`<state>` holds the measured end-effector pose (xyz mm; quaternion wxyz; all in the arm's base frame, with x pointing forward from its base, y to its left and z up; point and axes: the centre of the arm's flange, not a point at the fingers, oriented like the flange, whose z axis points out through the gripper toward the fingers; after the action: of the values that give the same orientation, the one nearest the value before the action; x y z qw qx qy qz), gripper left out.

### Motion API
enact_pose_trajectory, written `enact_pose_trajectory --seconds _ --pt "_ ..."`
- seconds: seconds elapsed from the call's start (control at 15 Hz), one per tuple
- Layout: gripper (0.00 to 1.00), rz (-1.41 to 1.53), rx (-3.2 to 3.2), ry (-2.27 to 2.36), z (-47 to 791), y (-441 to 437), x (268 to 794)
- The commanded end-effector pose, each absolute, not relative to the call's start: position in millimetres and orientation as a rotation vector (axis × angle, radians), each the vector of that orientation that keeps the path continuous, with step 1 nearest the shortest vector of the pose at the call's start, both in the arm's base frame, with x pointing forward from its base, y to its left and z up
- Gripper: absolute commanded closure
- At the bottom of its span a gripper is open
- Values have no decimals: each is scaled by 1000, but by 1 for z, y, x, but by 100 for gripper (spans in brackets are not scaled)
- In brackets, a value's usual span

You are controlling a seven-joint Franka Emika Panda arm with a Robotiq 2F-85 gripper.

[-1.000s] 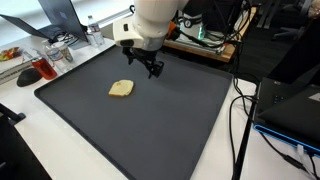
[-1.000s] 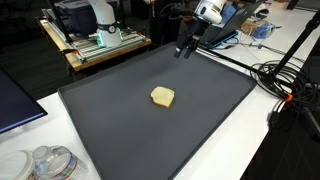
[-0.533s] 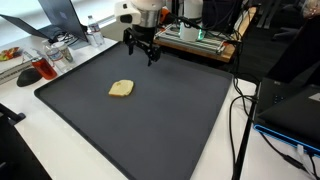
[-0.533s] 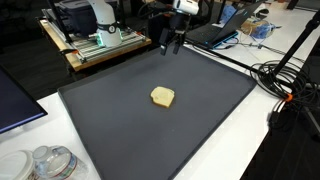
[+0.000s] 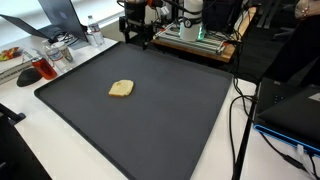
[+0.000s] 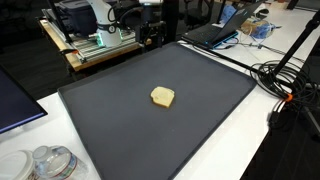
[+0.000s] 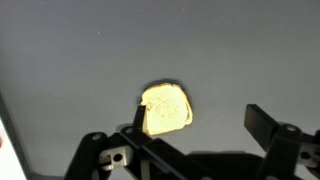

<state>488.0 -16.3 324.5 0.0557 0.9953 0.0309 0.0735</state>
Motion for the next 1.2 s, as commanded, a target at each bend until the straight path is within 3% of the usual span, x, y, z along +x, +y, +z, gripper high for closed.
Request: enact_pose_trajectory --seconds 0.0,0.33,1.13 --pt "0 339 3148 84 348 -51 465" --pt "0 430 3280 27 379 -79 471" --pt "0 228 3220 -189 440 -73 503"
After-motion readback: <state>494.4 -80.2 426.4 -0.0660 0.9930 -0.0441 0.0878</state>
